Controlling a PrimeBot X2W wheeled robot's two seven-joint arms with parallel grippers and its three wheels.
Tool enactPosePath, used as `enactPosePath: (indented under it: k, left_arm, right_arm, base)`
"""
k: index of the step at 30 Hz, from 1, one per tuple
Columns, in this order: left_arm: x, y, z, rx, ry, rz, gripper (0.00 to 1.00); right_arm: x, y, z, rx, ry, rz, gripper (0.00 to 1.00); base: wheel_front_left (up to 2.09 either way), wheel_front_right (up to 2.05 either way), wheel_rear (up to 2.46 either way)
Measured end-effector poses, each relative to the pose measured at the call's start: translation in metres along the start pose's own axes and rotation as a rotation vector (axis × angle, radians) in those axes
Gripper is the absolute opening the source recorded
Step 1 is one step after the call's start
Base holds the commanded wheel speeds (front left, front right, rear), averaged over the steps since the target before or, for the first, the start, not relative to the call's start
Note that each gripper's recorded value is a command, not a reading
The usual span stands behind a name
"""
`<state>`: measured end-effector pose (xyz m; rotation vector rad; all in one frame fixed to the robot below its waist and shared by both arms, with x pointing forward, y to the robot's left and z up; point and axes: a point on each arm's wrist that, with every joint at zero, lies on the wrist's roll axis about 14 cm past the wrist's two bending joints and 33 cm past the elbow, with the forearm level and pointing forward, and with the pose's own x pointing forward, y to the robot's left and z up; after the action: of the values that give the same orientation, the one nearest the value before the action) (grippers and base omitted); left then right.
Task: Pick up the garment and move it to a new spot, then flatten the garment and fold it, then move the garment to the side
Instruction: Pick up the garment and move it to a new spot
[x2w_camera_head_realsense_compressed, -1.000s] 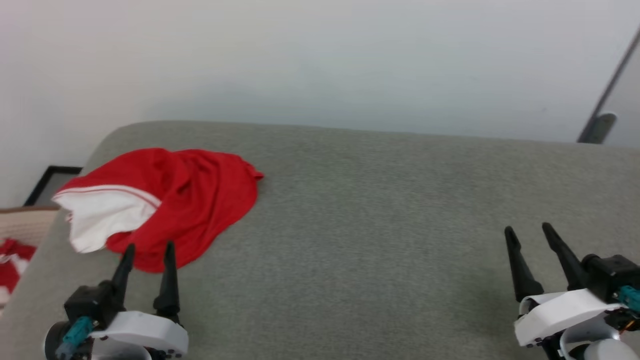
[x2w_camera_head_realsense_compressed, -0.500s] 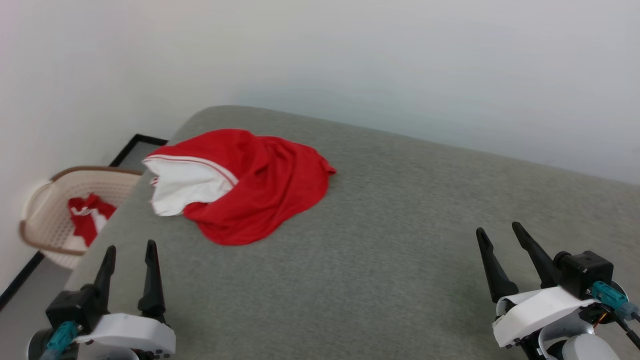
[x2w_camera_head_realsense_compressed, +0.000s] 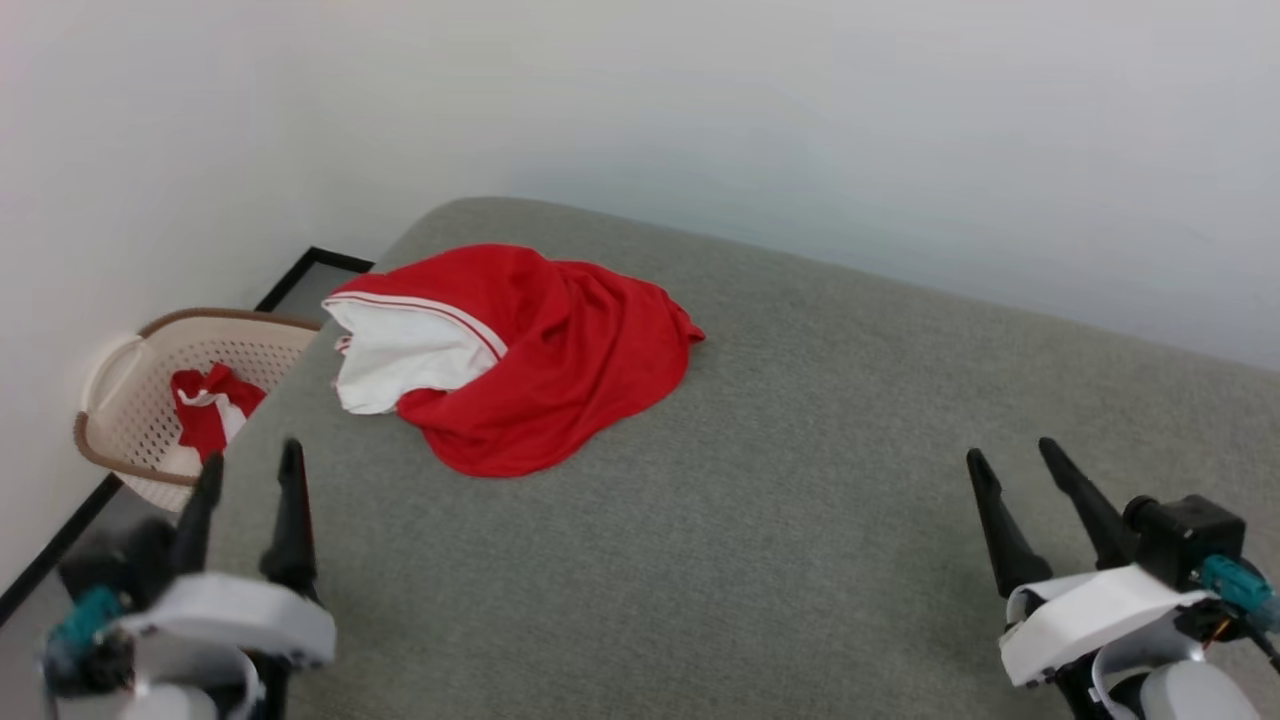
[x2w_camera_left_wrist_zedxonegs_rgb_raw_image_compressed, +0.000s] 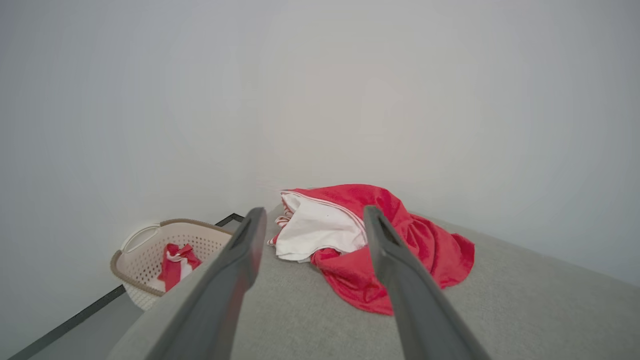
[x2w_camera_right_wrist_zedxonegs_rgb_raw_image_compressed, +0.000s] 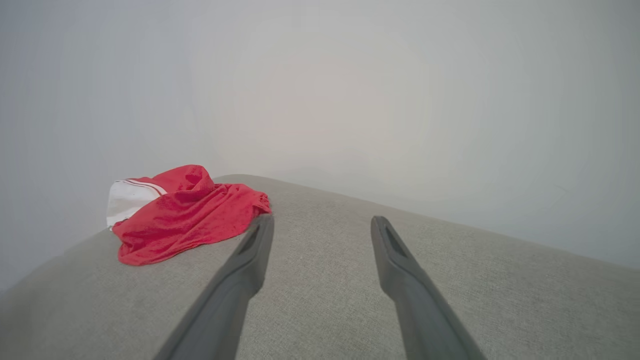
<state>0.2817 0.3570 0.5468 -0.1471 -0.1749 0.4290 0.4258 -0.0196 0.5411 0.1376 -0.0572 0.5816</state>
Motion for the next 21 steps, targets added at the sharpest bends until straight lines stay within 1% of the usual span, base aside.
enactPosePath:
  k: [4, 11, 15, 17, 19, 21]
  left_arm:
    - [0.029, -0.007, 0.008, -0.006, 0.034, -0.04, 1.0]
    - [0.093, -0.023, 0.001, 0.014, 0.174, -0.107, 1.0]
    - [0.126, -0.036, -0.017, 0.047, 0.289, -0.138, 1.0]
    - [0.142, -0.043, -0.026, 0.047, 0.338, -0.149, 1.0]
    - [0.154, -0.051, -0.039, 0.075, 0.398, -0.166, 1.0]
    - [0.165, -0.057, -0.055, 0.067, 0.464, -0.172, 1.0]
  right_arm:
    - [0.004, -0.011, 0.004, -0.009, -0.006, -0.015, 1.0]
    - [0.011, -0.04, 0.003, -0.027, -0.004, -0.058, 1.0]
    - [0.012, -0.059, -0.003, -0.025, 0.003, -0.093, 1.0]
    - [0.012, -0.068, -0.007, -0.022, 0.009, -0.111, 1.0]
    - [0.011, -0.076, -0.011, -0.023, 0.014, -0.127, 1.0]
    - [0.011, -0.084, -0.014, -0.023, 0.016, -0.14, 1.0]
  base:
    - [0.0, 0.0, 0.0]
    - [0.0, 0.0, 0.0]
    - [0.0, 0.0, 0.0]
    - [0.0, 0.0, 0.0]
    - [0.0, 0.0, 0.0]
    - [0.0, 0.0, 0.0]
